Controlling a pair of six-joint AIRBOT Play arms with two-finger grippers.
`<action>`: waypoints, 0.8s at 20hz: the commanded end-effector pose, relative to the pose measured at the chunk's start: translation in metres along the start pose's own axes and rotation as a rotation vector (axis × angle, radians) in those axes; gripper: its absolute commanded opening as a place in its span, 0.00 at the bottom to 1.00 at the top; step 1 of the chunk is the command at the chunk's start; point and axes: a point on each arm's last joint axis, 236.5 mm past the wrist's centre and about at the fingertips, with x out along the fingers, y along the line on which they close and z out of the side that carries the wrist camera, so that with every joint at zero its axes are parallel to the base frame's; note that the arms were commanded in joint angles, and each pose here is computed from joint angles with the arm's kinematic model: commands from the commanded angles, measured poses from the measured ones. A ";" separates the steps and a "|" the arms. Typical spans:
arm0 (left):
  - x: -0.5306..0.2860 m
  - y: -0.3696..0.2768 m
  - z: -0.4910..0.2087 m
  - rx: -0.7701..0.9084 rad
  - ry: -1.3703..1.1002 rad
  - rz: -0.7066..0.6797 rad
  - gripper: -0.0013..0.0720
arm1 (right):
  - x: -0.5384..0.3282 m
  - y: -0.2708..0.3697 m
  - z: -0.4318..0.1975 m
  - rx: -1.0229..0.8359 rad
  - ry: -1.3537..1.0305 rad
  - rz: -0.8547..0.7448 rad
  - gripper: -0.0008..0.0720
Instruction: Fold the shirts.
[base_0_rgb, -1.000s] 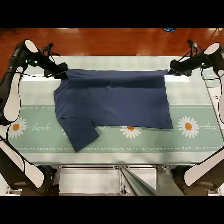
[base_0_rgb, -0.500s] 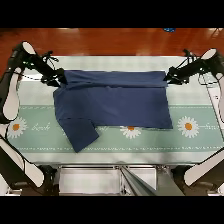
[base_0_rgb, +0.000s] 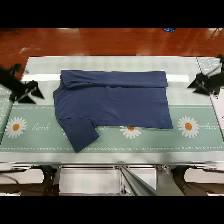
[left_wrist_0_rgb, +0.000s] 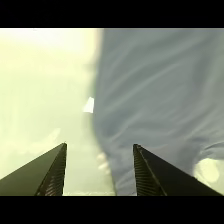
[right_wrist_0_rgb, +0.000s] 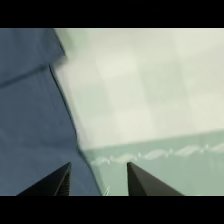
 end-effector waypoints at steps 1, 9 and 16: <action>0.041 0.021 -0.063 -0.116 -0.084 -0.159 0.71 | 0.026 0.003 -0.065 0.025 -0.061 0.102 0.57; 0.085 0.013 -0.096 -0.284 -0.147 -0.457 0.71 | 0.041 0.008 -0.118 0.046 0.023 0.144 0.57; 0.123 -0.023 -0.109 -0.184 -0.056 -0.412 0.70 | 0.038 0.011 -0.110 0.094 -0.008 0.173 0.57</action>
